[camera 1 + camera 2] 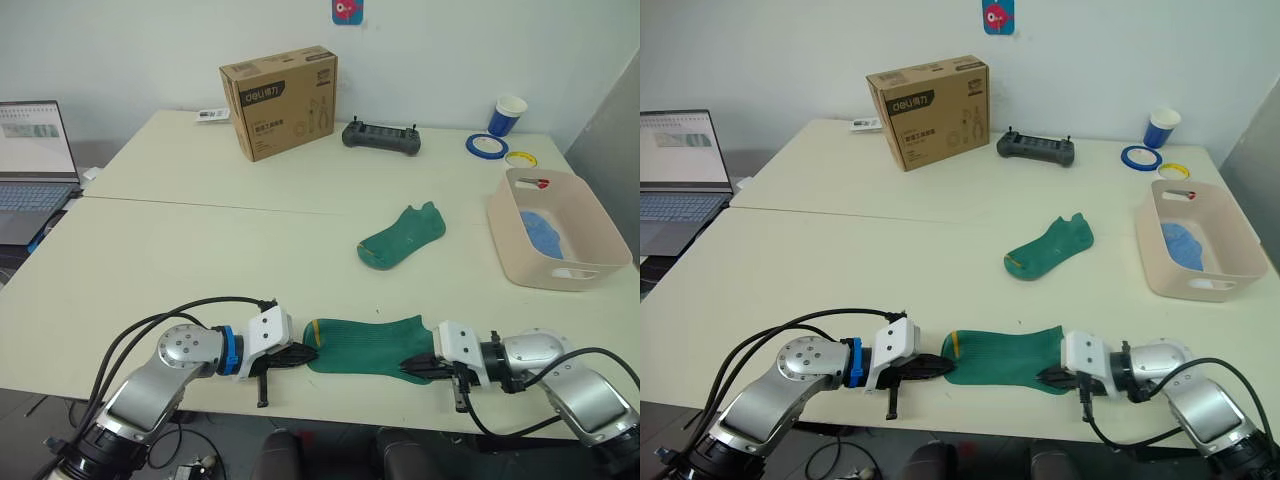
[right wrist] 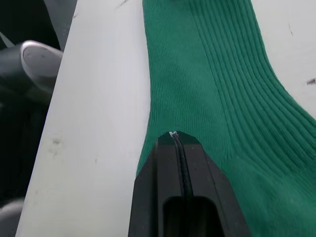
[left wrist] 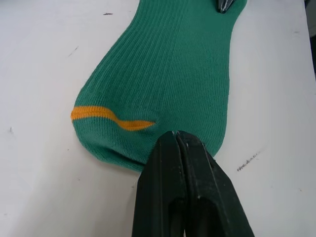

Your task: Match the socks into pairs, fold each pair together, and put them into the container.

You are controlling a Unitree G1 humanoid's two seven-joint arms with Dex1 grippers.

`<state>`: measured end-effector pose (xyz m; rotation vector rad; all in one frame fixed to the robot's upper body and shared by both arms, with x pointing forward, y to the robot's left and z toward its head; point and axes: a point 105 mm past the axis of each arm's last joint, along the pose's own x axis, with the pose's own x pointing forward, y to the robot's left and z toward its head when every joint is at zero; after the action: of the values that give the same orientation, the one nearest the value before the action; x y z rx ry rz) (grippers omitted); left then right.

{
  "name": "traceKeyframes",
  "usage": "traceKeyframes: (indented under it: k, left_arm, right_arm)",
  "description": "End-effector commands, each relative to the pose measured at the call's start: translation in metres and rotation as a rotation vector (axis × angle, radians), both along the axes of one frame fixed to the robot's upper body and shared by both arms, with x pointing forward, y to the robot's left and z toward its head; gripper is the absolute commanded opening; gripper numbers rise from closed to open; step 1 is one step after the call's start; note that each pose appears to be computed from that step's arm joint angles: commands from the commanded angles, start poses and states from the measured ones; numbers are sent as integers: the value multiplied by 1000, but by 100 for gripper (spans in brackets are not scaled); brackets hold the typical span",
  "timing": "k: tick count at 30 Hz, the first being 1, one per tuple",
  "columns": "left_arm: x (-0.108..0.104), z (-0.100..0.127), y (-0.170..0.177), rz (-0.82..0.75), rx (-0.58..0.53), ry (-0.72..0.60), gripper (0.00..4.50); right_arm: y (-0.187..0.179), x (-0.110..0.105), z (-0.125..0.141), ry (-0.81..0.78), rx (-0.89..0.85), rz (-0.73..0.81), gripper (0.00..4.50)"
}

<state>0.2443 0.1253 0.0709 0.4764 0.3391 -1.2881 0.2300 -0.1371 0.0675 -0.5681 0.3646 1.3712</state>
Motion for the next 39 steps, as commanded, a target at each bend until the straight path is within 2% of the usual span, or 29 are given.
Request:
traceKeyframes:
  k: [1, 4, 7, 10, 13, 17, 23, 28, 33, 37, 39]
  left_arm:
    - [0, -5, 11, 6, 45, -7, 2]
    - [1, 2, 9, 1, 5, -17, 2]
    - [7, 21, -4, 4, -106, -29, 2]
    - [14, 29, -12, 4, -136, -43, 2]
    - [20, 28, -14, 14, -127, -42, 2]
    - [27, 12, -11, 40, -52, -33, 2]
    - [30, 1, -5, 68, -12, -24, 2]
    - [33, 4, -4, 77, -26, -31, 2]
    - [38, 25, -7, 92, -138, -62, 2]
    - [53, 53, 10, 232, -244, -135, 2]
    - [58, 62, 29, 346, -300, -141, 41]
  right_arm:
    - [-21, -3, 3, -2, -51, -16, 0]
    - [-23, -5, 10, 13, -22, -27, 0]
    - [-4, 3, 35, 16, 140, -58, 0]
    - [11, 13, 45, -2, 224, -81, 0]
    - [16, 27, 35, -47, 186, -116, 0]
    - [17, 41, 17, -79, 147, -170, 0]
    - [-18, 36, -5, -52, 85, -253, 0]
    - [-39, 33, -5, -61, 82, -302, 0]
    - [-29, 36, 28, -68, 244, -320, 0]
    - [-38, 50, 53, -116, 325, -445, 0]
    - [-53, 55, 52, -147, 305, -517, 40]
